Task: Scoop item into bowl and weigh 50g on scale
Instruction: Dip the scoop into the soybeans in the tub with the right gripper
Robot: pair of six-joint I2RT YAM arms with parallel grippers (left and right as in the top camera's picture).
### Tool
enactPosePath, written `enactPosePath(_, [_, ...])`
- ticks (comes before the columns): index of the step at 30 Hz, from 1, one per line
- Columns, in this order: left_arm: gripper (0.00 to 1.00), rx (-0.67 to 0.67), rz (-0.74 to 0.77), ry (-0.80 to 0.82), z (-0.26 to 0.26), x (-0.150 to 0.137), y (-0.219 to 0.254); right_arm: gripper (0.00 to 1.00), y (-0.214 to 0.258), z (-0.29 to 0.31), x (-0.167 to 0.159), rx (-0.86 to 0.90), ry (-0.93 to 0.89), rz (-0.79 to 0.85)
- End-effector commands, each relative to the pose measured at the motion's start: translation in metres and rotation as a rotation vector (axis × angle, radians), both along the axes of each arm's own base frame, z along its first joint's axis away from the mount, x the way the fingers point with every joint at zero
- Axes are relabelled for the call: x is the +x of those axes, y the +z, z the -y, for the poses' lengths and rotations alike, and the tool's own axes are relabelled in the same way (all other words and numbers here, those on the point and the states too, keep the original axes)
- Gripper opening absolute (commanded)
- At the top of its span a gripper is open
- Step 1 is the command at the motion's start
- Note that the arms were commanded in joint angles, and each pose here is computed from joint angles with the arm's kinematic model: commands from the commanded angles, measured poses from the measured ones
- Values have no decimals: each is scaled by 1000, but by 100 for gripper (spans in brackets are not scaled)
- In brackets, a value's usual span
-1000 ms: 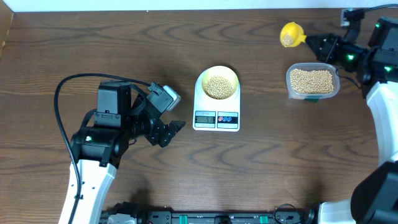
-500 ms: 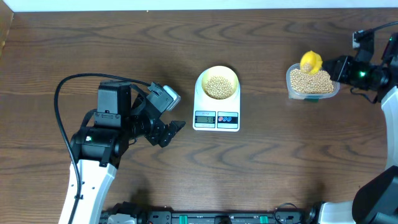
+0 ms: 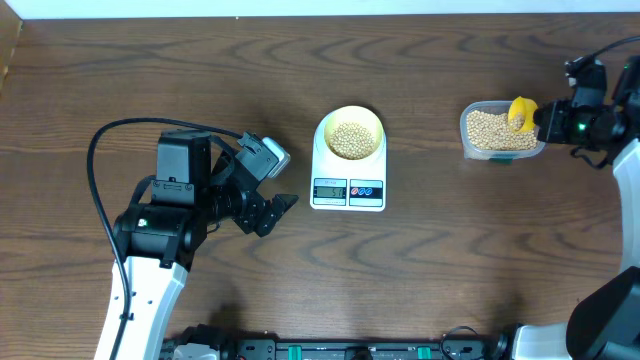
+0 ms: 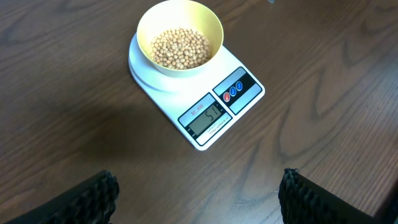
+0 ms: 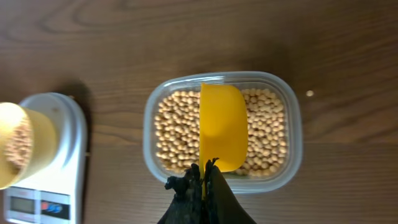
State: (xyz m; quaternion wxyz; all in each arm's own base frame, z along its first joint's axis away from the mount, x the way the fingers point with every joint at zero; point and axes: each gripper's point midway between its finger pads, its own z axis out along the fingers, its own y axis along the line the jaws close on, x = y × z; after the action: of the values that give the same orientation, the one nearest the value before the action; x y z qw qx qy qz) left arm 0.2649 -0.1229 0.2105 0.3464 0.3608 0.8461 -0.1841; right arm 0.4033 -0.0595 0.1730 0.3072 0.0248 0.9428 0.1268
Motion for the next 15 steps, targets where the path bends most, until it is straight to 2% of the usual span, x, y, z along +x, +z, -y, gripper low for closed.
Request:
enactPosePath(1, [85, 6, -1, -5, -1, -1, -2, 1, 0, 2, 0, -142, 6, -10])
enactPosePath(15, [85, 6, -1, -5, -1, -1, -2, 1, 0, 17, -1, -529, -91, -82])
